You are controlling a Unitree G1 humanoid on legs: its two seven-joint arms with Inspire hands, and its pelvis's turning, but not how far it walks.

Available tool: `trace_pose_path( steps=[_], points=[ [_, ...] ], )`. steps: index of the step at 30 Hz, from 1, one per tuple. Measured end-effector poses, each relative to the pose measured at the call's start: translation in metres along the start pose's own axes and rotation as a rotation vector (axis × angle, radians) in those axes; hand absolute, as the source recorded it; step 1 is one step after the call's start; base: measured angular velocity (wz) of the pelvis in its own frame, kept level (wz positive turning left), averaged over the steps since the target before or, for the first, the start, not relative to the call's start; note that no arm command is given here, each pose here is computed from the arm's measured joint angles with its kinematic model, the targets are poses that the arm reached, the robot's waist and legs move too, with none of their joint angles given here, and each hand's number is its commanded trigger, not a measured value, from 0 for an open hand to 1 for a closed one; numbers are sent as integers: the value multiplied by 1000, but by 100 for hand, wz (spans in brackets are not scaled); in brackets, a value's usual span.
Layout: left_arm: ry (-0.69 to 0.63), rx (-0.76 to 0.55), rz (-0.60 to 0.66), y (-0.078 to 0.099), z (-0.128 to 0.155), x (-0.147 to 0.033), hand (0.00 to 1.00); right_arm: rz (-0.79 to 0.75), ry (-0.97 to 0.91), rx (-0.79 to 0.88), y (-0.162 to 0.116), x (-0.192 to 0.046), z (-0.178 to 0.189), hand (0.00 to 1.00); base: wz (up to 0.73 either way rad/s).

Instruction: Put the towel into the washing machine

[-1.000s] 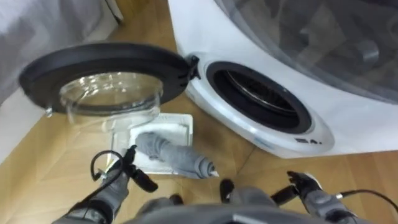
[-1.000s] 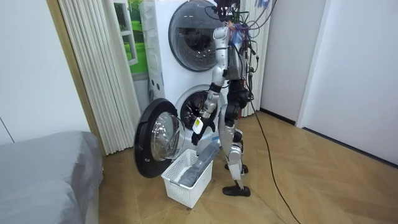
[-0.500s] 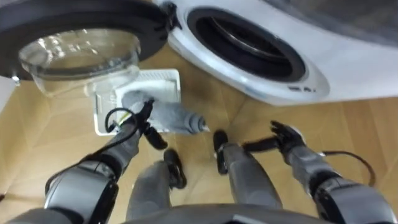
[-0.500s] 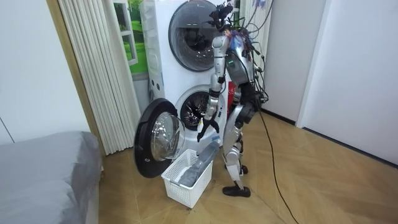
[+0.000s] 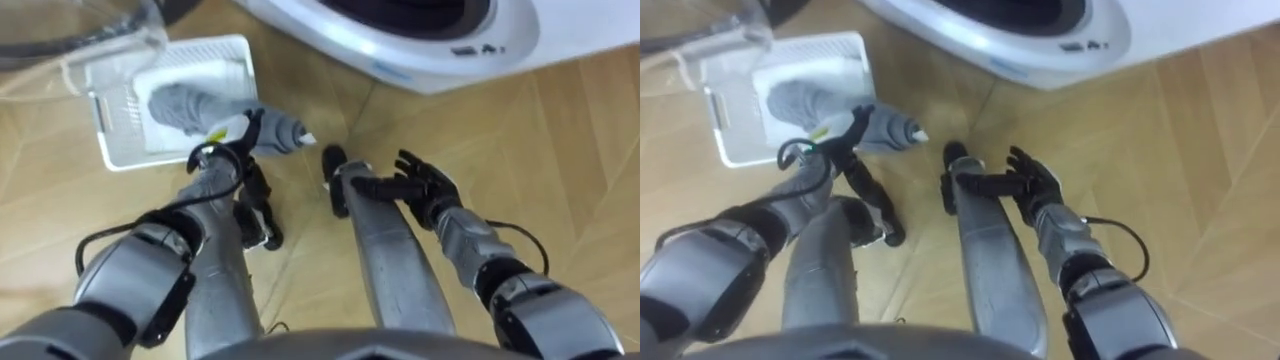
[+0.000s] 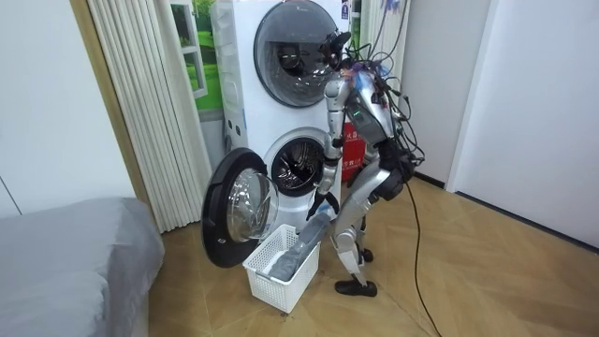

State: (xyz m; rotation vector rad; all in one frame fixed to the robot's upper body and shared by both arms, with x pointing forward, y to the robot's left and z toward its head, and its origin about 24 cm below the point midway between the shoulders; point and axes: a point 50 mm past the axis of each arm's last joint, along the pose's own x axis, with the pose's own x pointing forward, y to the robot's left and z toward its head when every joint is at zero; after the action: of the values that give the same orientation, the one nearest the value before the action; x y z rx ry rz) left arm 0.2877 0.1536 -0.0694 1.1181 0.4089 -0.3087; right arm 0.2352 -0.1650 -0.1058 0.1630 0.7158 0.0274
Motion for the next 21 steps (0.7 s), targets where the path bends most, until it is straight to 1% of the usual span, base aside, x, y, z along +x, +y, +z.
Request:
trace_pose_path(
  steps=[3, 8, 14, 21],
  points=[
    [-18, 33, 29, 5, 1, 1, 0, 20, -39, -15, 5, 2, 9, 0, -2],
    [-68, 179, 48, 7, 4, 2, 0, 45, -87, -9, 5, 2, 19, 0, 8],
    [-89, 329, 121, 23, -1, 4, 0, 96, -114, 45, 11, 2, 24, 0, 8],
    [-108, 398, 202, 34, 3, 6, 0, 146, -122, 60, 14, 2, 28, 0, 1]
  ],
)
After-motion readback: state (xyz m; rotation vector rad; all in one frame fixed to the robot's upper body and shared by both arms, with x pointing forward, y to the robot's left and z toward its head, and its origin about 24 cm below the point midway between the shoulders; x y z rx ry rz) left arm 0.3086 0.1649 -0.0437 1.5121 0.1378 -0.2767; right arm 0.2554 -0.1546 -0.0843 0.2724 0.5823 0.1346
